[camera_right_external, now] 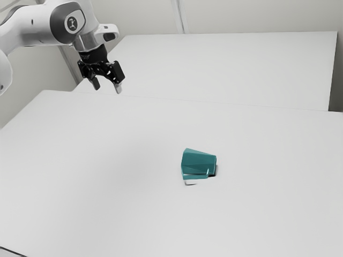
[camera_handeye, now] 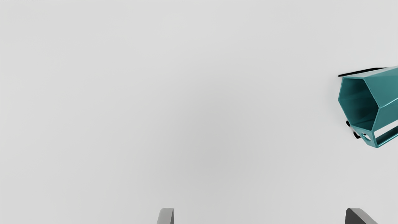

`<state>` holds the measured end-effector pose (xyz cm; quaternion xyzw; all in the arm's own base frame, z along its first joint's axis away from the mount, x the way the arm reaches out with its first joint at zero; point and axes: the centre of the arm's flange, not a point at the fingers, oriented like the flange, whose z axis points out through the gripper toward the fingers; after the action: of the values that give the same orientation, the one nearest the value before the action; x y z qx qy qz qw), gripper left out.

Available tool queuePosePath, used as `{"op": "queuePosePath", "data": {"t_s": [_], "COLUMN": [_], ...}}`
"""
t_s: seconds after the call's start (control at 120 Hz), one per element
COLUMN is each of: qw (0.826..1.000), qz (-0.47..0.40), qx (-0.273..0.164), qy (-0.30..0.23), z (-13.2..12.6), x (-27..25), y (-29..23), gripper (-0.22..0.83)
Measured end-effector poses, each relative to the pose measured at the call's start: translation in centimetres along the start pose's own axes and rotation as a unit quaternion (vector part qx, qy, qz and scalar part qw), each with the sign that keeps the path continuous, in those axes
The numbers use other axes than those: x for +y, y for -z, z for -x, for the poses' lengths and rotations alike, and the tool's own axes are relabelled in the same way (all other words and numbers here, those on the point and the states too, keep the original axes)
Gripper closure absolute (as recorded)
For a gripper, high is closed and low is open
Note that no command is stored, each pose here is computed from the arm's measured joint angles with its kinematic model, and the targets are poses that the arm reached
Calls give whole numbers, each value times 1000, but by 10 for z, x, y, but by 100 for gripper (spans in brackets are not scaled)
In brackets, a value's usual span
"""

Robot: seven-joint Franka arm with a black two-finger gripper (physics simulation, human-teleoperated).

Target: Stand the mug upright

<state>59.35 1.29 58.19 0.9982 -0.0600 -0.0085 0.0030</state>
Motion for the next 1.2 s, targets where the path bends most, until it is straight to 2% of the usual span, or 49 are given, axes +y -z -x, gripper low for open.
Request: {"op": "queuePosePath", "data": {"t_s": [0.358, 0.517, 0.633, 0.767, 1.058, 1.2], "qw": [1000, 996, 987, 969, 949, 934], "qz": [7, 87, 159, 243, 308, 349], "qx": [-8, -15, -17, -16, 17, 17], "qy": [-13, -2, 16, 51, 58, 70], "z": [3, 5, 12, 19, 16, 9], "x": [6, 18, 25, 28, 44, 68], "y": [-9, -36, -77, -143, -194, -238], "gripper": [0, 0, 0, 0, 0, 0]}}
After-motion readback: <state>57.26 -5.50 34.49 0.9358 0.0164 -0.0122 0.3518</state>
